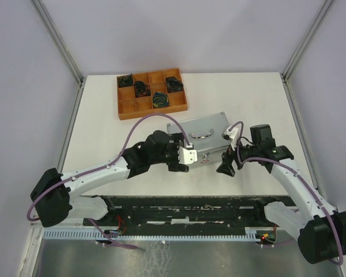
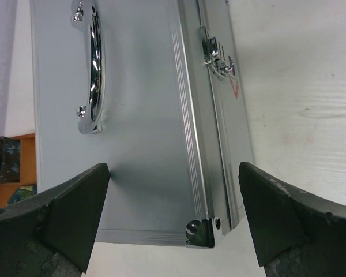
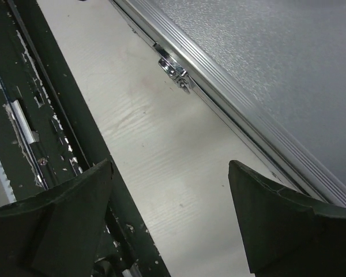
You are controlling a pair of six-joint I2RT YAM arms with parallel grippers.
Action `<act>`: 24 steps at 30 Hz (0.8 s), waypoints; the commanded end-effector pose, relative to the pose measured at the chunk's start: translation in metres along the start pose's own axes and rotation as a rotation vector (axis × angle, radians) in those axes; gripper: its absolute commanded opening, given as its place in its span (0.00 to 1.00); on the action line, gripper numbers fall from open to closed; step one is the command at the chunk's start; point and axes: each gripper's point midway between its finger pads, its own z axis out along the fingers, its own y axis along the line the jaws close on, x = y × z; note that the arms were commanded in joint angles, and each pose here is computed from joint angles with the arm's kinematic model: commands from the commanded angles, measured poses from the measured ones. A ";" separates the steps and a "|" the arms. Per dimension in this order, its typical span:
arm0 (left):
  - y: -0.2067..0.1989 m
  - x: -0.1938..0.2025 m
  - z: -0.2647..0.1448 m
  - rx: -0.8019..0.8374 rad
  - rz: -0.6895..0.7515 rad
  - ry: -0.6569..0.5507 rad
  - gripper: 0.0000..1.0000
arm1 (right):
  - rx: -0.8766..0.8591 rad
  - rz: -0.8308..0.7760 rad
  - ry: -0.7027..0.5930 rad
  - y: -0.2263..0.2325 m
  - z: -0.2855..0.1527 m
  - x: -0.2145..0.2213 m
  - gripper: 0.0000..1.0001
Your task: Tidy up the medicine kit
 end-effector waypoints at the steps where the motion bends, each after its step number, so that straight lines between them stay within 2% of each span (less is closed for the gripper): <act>1: 0.005 0.016 0.010 -0.068 0.102 0.064 0.99 | -0.110 -0.073 -0.136 0.007 0.020 -0.027 0.89; 8: 0.026 0.028 0.015 -0.194 0.094 0.112 0.99 | -0.131 -0.031 -0.187 0.002 0.040 -0.028 0.91; 14: 0.044 0.034 0.021 -0.277 0.091 0.160 0.99 | -0.022 0.091 -0.278 -0.027 0.055 -0.045 0.91; 21: 0.053 0.032 0.021 -0.258 0.018 0.119 0.99 | 0.058 0.225 -0.418 -0.050 0.062 -0.066 0.91; 24: 0.054 0.027 0.017 -0.250 0.001 0.087 0.99 | 0.060 0.296 -0.439 -0.055 0.069 -0.068 0.91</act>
